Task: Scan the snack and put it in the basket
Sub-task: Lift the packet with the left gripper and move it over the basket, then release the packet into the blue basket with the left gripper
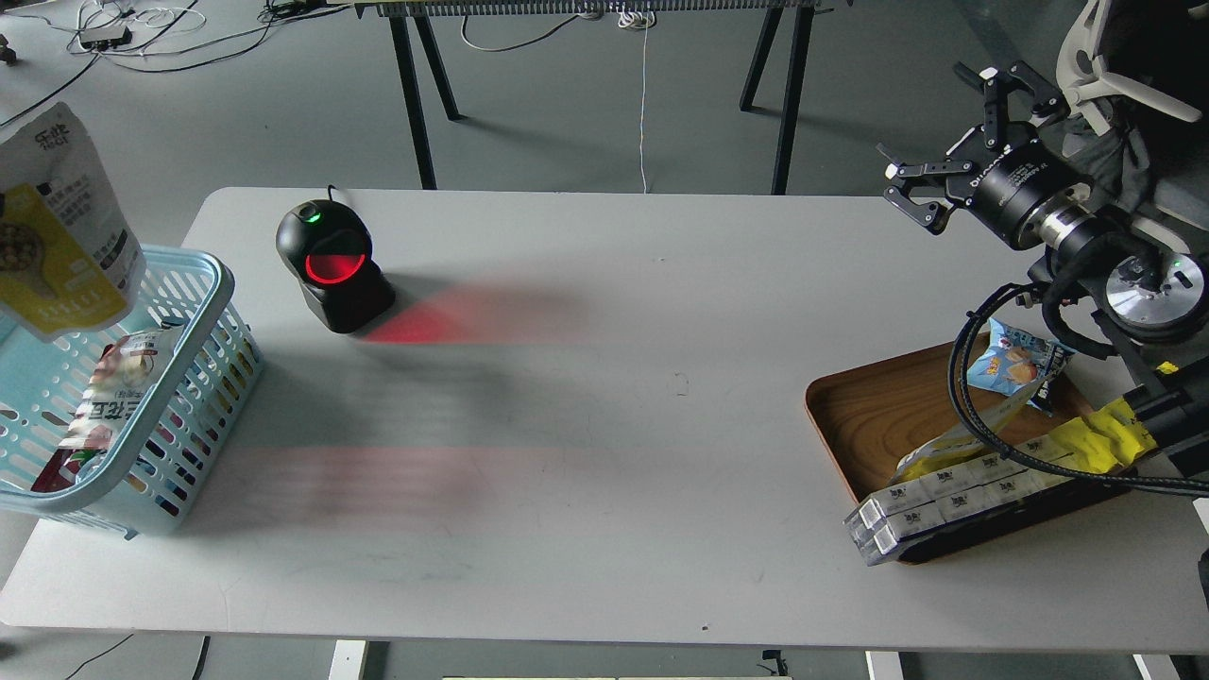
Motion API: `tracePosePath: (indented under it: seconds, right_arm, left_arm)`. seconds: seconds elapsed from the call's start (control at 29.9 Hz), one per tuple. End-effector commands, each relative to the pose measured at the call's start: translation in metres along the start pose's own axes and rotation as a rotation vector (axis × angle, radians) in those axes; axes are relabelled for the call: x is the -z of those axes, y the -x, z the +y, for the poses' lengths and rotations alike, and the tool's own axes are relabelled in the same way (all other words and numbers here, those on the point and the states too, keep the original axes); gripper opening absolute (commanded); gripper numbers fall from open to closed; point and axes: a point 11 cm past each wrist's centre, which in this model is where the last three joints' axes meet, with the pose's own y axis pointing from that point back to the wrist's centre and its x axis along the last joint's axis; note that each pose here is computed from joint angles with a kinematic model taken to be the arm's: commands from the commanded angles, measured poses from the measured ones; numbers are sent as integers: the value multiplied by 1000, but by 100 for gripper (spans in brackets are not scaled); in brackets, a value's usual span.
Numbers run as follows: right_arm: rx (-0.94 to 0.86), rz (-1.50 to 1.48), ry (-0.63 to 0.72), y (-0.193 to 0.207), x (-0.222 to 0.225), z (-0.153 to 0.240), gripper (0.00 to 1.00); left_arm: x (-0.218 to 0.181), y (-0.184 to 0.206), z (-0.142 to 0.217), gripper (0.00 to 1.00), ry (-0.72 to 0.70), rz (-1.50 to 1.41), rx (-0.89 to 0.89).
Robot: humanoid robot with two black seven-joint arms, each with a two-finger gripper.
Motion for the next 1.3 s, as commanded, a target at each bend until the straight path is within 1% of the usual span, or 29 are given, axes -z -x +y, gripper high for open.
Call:
tracePosePath:
  seconds: [0.0,0.1,0.37,0.53,0.77,0.94,1.0,1.07,1.1,1.14,1.17,1.2,1.27]
  right_arm:
    - [2,-2,1,0,-1,-1,96]
    - [4,-2,2,2,-2,-1,96]
    - [4,8,7,2,-3,-2,96]
    - [3,5,8,2,-4,-3,96]
    - [3,7,9,2,-4,-3,96]
    - [2,18,14,2,-5,-3,96]
    - [2,18,14,2,-5,-3,96]
    - [0,18,14,1,-6,-3,96]
    - [2,18,14,2,-6,-3,96]
    - [2,18,14,2,-5,-3,96]
    - [1,20,16,2,-6,-3,96]
    - [1,20,16,2,-6,-3,96]
    - [1,20,16,2,-6,-3,96]
  left_arm:
    - [1,19,4,0,-7,12,15]
    - [5,39,10,0,-24,18,37]
    - [10,68,21,0,-47,17,67]
    - [5,88,16,0,-34,32,82]
    - [0,105,10,0,-19,46,111]
    - [-5,113,10,6,-5,55,130]
    - [-4,112,10,16,-6,56,128]
    - [-2,113,10,27,-12,52,131]
    - [-1,113,11,37,-15,50,132]
    - [0,113,11,56,-16,50,133]
    - [0,112,11,80,-18,51,129]
    - [1,111,11,97,-21,54,124]
    - [6,104,12,99,-42,62,102]
